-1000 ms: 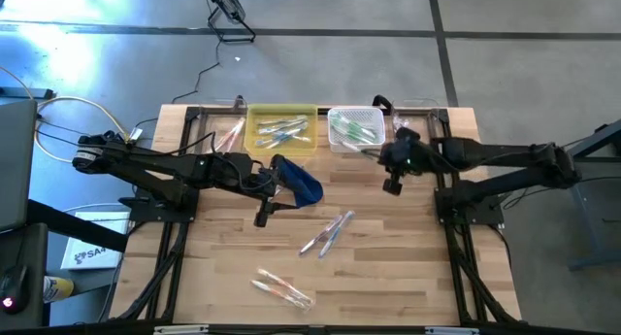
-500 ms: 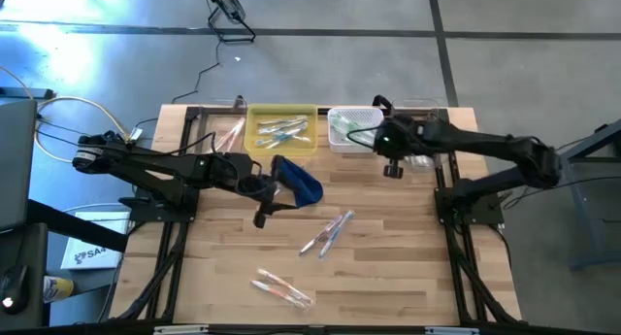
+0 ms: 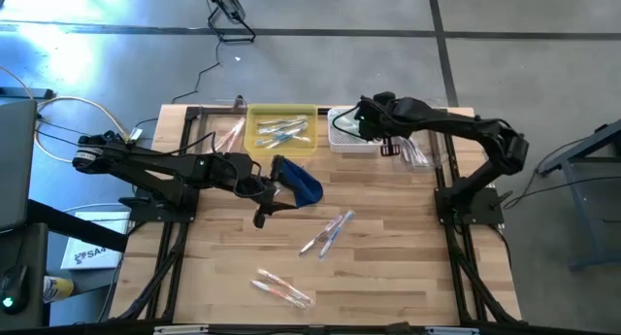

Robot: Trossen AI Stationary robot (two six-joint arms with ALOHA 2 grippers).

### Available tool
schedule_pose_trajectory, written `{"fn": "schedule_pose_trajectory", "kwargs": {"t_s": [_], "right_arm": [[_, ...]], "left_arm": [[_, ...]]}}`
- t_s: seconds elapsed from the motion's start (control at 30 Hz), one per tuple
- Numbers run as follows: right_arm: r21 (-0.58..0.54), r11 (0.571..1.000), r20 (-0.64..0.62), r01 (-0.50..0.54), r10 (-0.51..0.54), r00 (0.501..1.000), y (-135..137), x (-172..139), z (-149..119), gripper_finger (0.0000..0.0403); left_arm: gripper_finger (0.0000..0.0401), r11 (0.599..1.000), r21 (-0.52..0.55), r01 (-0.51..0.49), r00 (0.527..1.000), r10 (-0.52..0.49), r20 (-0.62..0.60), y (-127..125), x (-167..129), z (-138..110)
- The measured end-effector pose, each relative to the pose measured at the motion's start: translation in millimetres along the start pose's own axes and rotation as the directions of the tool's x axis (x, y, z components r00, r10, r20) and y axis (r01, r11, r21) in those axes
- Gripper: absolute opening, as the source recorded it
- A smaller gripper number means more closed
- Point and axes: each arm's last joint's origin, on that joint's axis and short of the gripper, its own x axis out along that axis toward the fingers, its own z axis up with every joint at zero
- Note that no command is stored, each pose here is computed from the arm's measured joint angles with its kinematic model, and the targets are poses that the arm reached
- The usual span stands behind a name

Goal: Pick & Place Toothbrushes
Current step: Put the green toothbrush into the white bin, then put the blue toothbrush into the yellow bin

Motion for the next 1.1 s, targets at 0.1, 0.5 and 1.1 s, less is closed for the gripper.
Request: {"fn": "schedule_pose_trajectory", "kwargs": {"t_s": [0.1,0.5,1.1], "right_arm": [[-0.047,0.999,-0.03,-0.015,0.014,0.999,-3,11,5,0.0004],[-0.113,0.993,-0.131,-0.033,0.019,0.991,-5,50,16,0.0007],[-0.141,0.981,-0.044,0.133,-0.14,0.989,3,20,30,0.014]], "left_arm": [[0.0198,1.0,0.0,0.0,1.0,0.0,0.0,0,0,0],[0.0198,1.0,-0.004,0.001,1.0,-0.001,0.0,0,0,0],[0.0198,1.0,-0.009,0.015,1.0,-0.015,-0.026,-1,0,-3]]}}
